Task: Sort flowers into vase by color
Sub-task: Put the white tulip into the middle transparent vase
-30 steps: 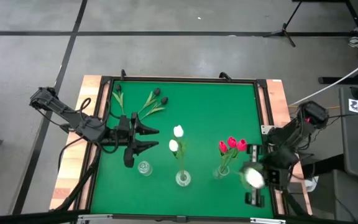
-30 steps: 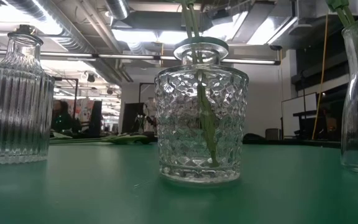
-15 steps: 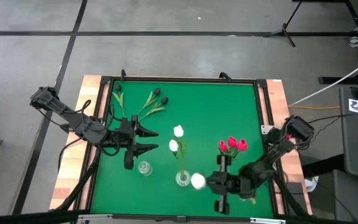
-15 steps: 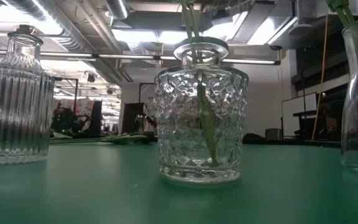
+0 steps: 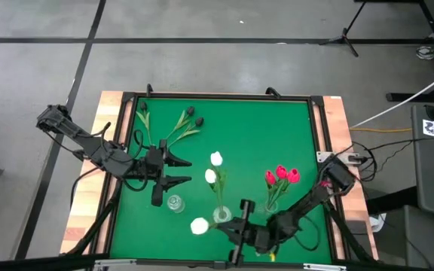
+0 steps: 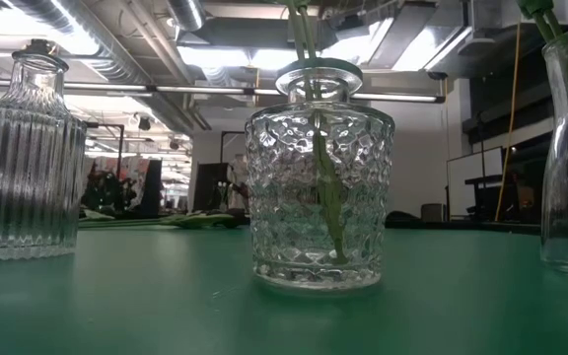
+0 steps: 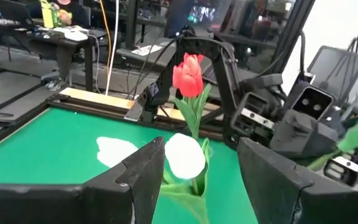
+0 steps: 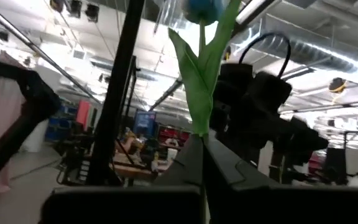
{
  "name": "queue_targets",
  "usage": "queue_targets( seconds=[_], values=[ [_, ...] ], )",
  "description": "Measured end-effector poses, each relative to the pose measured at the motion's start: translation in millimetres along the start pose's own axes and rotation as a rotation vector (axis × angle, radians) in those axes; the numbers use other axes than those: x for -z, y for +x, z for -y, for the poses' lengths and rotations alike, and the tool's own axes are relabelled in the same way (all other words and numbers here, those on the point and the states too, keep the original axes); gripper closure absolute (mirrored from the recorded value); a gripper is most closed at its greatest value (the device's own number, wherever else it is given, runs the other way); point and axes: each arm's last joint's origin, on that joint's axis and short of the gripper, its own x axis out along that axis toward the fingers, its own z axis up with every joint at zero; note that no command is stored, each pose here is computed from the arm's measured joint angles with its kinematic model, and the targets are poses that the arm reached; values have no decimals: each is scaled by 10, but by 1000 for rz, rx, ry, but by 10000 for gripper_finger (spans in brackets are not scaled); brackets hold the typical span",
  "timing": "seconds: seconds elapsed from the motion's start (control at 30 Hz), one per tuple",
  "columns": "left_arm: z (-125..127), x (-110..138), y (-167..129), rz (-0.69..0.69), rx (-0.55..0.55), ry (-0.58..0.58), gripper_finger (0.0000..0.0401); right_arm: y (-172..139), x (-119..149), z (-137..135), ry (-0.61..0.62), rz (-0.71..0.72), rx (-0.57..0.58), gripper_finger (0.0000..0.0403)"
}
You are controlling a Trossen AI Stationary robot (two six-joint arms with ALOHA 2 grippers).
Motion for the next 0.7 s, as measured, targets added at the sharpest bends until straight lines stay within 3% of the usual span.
queue_targets(
  seconds=[0.13, 0.27, 0.43, 0.57, 0.7],
  values=[
    [-11, 33, -1, -31, -9, 31, 201, 97, 184, -59, -29, -12, 21, 403],
    [-28, 90, -6, -83, -20, 31, 201, 199, 201, -36, -22, 16, 32, 403],
    [16, 137, -58, -130, 17, -11, 201, 304, -115, -53, -97, 104, 35, 403],
    [121, 111, -93, -88, 76, -45, 201, 417, -369, 32, -133, 176, 60, 403],
    [325, 58, -19, 7, 258, -76, 201, 546, -444, 147, -111, 288, 19, 403]
  ],
)
